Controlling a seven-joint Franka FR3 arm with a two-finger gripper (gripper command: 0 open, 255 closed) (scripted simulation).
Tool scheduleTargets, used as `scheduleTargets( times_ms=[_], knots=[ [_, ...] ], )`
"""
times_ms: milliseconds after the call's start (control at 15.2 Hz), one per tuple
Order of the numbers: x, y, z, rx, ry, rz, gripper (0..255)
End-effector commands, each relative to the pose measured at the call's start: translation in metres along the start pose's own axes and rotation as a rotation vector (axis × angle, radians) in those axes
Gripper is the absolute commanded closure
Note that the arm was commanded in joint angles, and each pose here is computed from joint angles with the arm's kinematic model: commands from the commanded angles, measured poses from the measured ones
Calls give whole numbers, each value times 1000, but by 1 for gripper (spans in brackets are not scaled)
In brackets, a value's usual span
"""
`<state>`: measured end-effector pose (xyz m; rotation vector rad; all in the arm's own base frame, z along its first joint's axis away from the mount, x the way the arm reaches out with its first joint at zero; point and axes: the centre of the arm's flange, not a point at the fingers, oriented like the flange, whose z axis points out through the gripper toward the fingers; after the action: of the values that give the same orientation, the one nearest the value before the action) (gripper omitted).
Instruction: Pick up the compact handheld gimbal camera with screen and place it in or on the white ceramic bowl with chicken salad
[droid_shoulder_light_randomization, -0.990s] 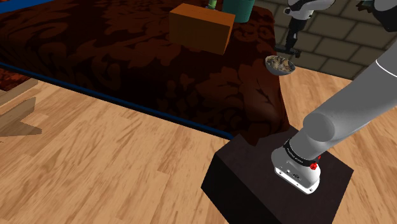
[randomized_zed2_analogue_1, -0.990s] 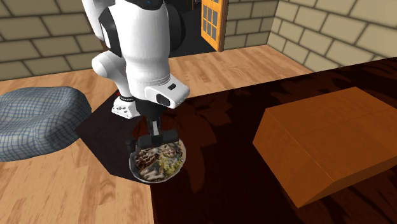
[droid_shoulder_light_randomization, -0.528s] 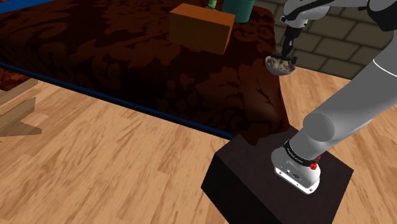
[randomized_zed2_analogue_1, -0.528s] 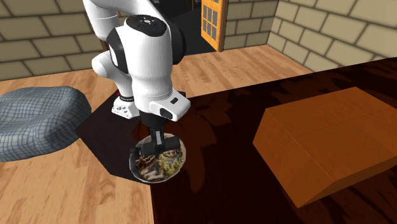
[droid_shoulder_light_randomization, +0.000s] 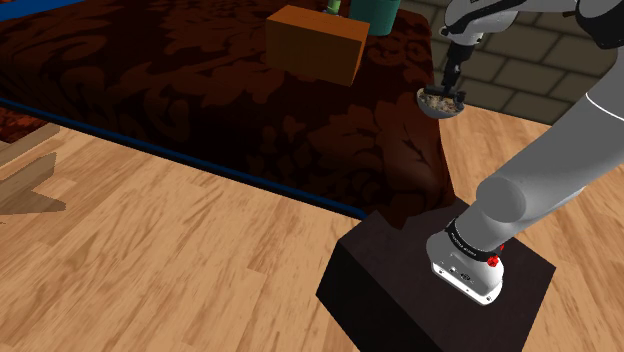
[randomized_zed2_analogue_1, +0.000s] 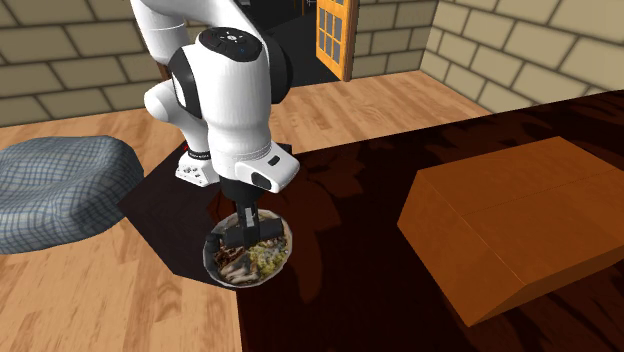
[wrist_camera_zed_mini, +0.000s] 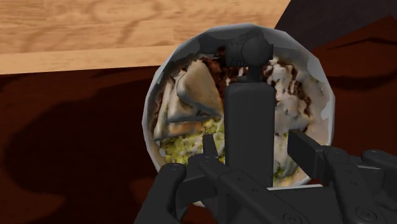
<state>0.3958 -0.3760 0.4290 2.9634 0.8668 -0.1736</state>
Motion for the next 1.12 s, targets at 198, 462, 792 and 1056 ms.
scheduleTargets(
  times_ms=[198, 462, 792, 1056],
  knots=[
    [0, 0, 0, 0, 0, 0, 0],
    [0, 0, -40, 0, 0, 0, 0],
    [0, 0, -50, 0, 0, 0, 0],
    [0, 0, -50, 0, 0, 0, 0]
  ],
)
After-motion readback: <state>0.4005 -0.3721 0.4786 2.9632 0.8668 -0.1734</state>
